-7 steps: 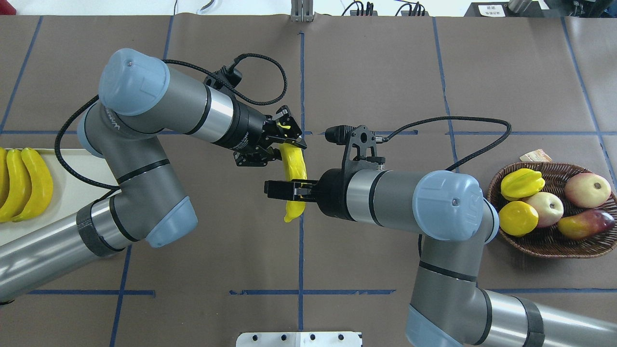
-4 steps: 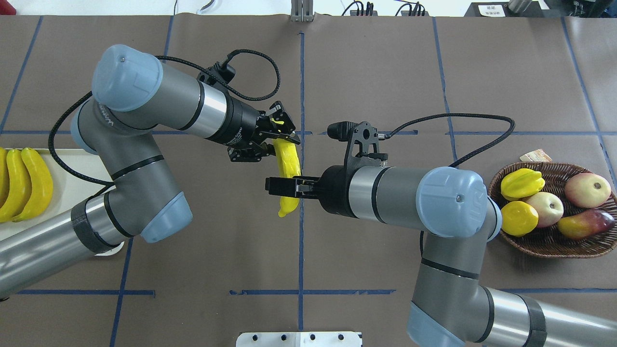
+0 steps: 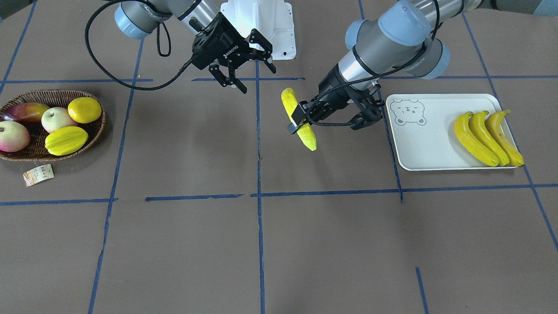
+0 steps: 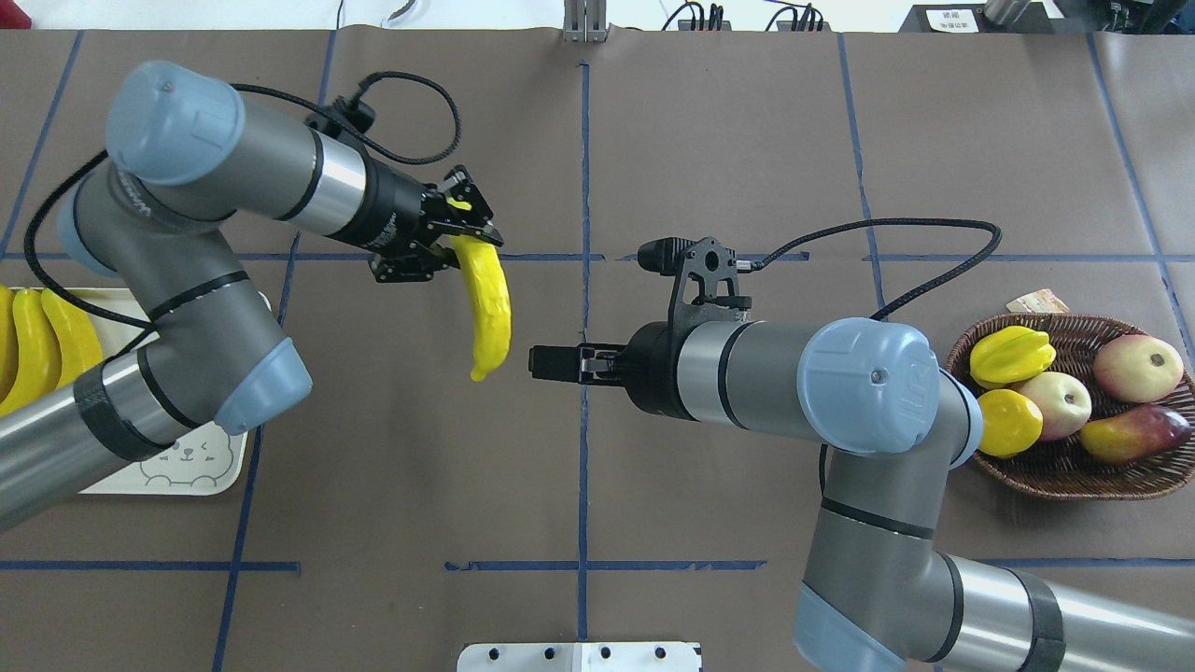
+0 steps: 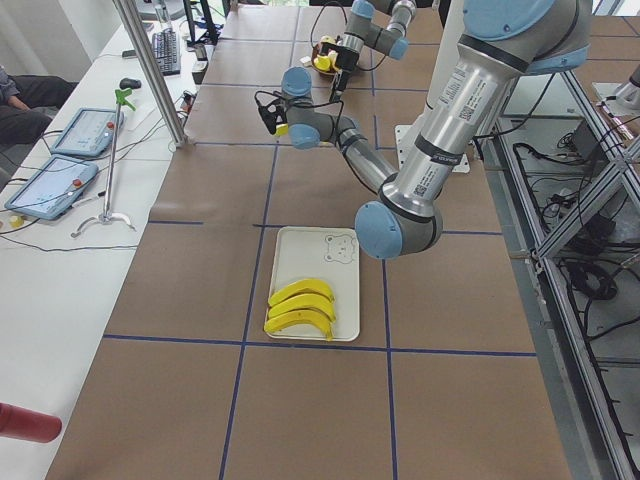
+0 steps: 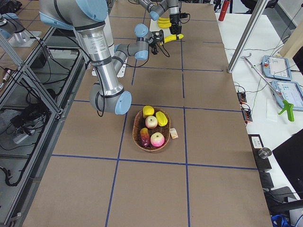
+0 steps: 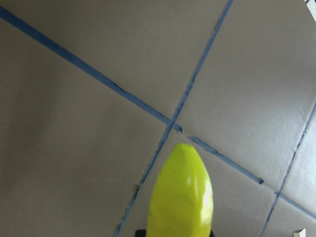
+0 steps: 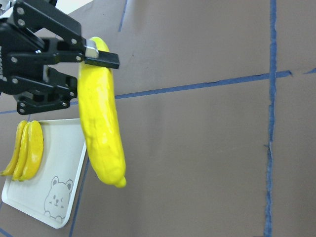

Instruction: Transfer all bananas from basket to plate

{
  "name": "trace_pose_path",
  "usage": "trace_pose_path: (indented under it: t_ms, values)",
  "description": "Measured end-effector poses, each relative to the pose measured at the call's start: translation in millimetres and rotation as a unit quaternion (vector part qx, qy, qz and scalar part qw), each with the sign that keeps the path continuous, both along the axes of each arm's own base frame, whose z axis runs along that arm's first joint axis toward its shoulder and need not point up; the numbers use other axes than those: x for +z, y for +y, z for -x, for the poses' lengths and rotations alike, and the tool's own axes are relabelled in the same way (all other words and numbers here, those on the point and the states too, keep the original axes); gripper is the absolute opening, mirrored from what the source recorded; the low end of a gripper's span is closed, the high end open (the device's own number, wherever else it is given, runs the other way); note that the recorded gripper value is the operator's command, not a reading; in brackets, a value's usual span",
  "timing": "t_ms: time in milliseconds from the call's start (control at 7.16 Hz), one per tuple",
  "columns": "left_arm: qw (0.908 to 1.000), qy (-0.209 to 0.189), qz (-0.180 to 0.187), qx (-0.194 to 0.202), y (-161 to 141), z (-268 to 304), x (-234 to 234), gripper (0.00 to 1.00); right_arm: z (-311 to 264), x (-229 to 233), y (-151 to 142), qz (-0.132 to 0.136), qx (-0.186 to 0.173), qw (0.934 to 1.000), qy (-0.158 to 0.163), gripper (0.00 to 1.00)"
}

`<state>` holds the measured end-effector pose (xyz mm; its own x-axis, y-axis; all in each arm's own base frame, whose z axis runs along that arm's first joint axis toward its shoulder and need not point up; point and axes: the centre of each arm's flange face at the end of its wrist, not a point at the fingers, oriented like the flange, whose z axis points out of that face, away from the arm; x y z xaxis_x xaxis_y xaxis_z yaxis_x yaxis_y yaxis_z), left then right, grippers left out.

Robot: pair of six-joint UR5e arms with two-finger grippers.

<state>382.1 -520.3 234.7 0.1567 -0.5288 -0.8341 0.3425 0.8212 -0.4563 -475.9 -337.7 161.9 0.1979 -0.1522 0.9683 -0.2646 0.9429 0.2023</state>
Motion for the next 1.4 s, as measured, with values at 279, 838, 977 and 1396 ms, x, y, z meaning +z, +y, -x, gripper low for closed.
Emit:
trace_pose_path:
  t_ms: [279, 838, 977, 1396]
  values:
    - [0.9985, -0.046, 0.017, -0.026, -23, 41, 36, 0.0, -26, -4, -10, 0.031, -0.021, 0.9979, 0.053, 1.0]
    - [0.9798, -0.187, 0.072, -0.002, -8, 111, 143, 0.0, -67, 21, -55, 0.088, -0.044, 0.9826, 0.158, 1.0]
    - [0.9721, -0.22, 0.081, 0.009, 4, 126, 177, 0.0, -79, 32, -68, 0.096, -0.049, 0.9758, 0.19, 1.0]
    - [0.9477, -0.302, 0.102, 0.015, 32, 154, 269, 0.26, -109, 63, -95, 0.078, -0.061, 0.962, 0.254, 1.0]
